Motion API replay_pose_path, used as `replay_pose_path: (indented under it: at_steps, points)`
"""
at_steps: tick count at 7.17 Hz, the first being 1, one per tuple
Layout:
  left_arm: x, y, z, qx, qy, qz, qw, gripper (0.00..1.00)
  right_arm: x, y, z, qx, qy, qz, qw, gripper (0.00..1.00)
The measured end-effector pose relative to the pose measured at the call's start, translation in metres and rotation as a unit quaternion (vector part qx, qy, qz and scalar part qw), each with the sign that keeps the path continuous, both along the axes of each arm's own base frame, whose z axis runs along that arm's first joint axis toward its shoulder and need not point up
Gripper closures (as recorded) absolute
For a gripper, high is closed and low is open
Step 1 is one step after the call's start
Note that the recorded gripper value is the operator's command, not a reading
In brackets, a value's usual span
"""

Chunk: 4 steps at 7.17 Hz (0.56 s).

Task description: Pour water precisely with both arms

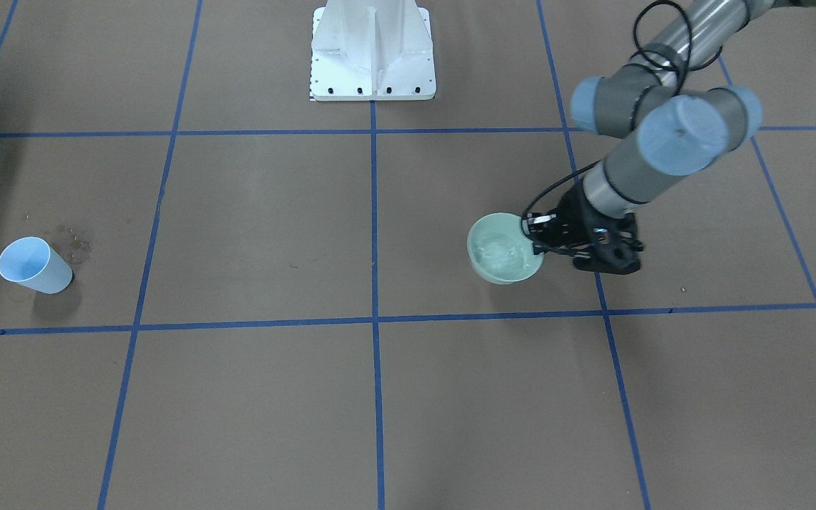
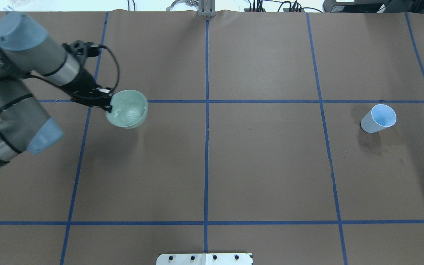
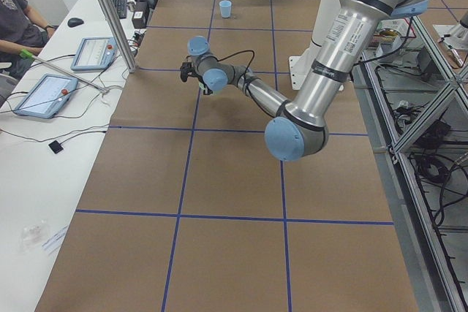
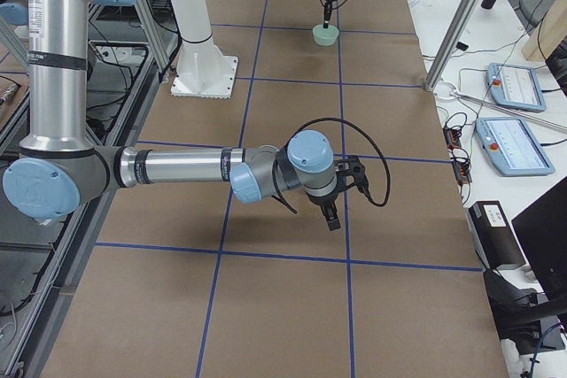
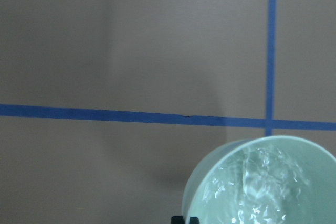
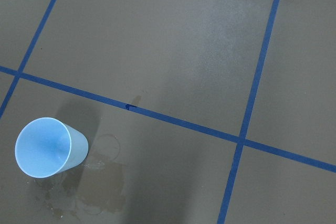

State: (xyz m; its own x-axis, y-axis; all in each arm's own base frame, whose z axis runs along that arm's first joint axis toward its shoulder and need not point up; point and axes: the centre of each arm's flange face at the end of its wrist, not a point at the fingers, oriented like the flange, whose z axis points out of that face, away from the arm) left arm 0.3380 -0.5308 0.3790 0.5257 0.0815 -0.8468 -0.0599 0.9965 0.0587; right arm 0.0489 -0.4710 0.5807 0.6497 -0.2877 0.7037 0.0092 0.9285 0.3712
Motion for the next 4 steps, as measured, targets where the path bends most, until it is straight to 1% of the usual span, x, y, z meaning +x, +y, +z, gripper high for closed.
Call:
replay_pose_path:
  at_steps: [2,3,4]
  points:
    - [-0.085,0.021,0.094,0.027,-0.039,0.018,0.9987,1.0,0.0,-0.001,0.0,0.001,0.001,0.001,1.0,0.0]
    - [-0.112,0.031,0.133,0.032,-0.057,0.029,0.9974,1.0,0.0,-0.001,-0.001,0.001,0.001,0.001,1.0,0.0]
    - [-0.128,0.038,0.164,0.029,-0.07,0.037,0.9964,1.0,0.001,-0.001,-0.001,0.001,0.003,0.002,1.0,0.0]
